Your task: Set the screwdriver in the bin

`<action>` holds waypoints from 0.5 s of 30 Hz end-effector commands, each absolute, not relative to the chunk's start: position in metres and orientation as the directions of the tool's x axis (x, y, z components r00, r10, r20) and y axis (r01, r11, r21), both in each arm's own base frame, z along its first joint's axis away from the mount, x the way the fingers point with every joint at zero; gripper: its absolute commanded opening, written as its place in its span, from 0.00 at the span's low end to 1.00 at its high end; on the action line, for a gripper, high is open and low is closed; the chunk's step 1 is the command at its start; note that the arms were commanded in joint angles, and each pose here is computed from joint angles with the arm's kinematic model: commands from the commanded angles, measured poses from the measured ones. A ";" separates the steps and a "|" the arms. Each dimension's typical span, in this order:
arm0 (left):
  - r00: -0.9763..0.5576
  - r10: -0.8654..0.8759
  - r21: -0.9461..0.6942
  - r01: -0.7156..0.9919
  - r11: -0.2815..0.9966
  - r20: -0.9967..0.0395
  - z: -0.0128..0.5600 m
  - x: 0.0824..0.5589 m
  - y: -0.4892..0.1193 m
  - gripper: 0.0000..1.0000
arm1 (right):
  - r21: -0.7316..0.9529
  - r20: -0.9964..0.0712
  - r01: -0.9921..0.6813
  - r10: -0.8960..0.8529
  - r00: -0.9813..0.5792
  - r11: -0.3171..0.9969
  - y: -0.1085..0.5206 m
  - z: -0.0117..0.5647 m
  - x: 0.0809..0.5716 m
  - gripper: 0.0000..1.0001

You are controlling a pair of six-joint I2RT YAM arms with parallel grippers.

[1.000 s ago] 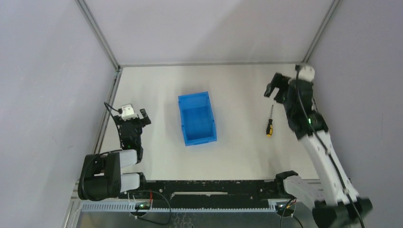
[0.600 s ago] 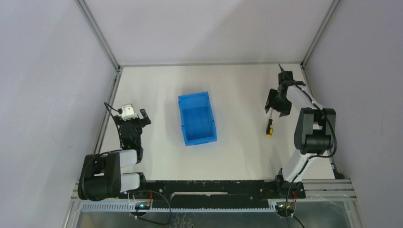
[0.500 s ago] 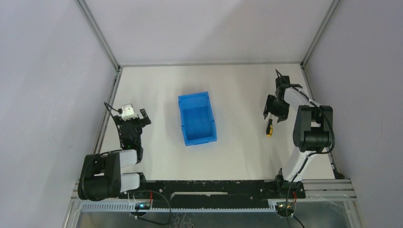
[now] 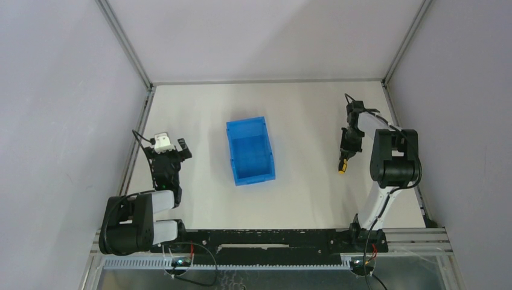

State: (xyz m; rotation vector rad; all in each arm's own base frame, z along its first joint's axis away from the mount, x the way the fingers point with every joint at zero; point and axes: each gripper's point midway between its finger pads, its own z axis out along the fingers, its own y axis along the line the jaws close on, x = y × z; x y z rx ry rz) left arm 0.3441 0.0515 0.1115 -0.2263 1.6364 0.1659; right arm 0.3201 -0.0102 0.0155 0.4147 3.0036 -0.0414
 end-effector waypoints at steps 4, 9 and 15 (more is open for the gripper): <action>-0.006 -0.026 -0.024 -0.246 0.969 -1.000 0.134 0.353 0.052 1.00 | -0.056 -0.176 0.228 0.215 -0.960 0.972 -0.011 0.092 0.327 0.00; -0.005 -0.026 -0.024 -0.245 0.969 -1.000 0.135 0.353 0.052 1.00 | -0.094 -0.139 0.204 0.190 -0.972 0.974 -0.003 0.127 0.311 0.00; -0.006 -0.026 -0.024 -0.245 0.969 -1.000 0.134 0.353 0.052 1.00 | -0.067 -0.158 0.198 0.185 -0.970 0.978 0.018 0.145 0.307 0.00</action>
